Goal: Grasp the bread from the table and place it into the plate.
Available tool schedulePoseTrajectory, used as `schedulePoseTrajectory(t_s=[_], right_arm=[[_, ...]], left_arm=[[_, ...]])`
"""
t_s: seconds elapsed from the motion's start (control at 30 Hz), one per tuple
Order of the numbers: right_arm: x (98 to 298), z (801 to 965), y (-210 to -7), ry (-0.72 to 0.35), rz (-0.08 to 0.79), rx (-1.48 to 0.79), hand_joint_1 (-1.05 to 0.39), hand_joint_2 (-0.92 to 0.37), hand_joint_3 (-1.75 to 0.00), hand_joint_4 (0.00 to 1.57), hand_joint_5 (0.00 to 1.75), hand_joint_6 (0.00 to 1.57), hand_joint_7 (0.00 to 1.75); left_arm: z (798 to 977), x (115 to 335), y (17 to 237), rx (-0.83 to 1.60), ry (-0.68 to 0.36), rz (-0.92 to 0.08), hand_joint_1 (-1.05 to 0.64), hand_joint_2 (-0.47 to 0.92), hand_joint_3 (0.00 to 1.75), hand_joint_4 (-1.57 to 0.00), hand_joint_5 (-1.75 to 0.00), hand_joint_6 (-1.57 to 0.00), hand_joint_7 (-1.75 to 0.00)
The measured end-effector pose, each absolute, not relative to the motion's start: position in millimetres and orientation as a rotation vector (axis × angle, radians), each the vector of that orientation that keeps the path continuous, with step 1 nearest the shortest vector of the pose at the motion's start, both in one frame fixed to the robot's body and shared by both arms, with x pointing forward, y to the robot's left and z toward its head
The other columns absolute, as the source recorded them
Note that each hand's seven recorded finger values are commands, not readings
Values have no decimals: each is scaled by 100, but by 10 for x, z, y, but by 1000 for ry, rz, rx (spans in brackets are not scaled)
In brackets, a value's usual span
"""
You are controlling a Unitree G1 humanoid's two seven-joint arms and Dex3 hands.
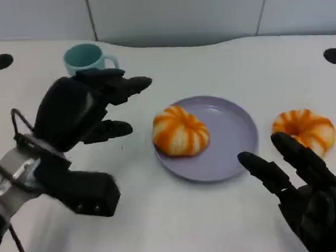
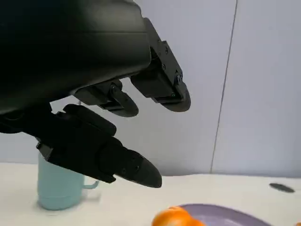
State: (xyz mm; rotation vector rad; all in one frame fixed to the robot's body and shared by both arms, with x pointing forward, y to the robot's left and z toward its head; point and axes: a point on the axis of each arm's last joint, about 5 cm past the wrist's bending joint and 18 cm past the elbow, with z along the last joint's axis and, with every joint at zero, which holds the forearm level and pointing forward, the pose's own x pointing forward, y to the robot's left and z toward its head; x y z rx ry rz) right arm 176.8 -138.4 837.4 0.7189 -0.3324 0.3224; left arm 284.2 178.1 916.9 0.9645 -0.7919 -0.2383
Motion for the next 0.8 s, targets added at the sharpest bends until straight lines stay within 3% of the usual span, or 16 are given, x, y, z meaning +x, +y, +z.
schedulePoseTrajectory(t_s=[0.2, 0.33, 0.57, 0.8], right_arm=[[1803, 8381, -1370, -326, 334, 730, -61, -92, -7, 67, 29, 75, 0], [1805, 8381, -1371, -326, 335, 730, -61, -92, -7, 67, 29, 75, 0], [1805, 8378, -1371, -318, 338, 733, -61, -92, -8, 67, 29, 75, 0], [1806, 8376, -1370, -314, 341, 735, -60, -92, -8, 66, 29, 75, 0]], left_arm=[[8984, 2642, 1998, 768, -686, -202, -32, 88, 1, -73, -4, -68, 0], [8972, 2626, 1928, 544, -633, -204, -36, 92, 8, -72, -3, -66, 0], [8747, 2449, 1831, 203, -451, -258, -42, 92, 20, -72, -3, -61, 0], [8718, 2409, 1816, 74, -436, -269, -48, 92, 24, -71, -2, -60, 0]])
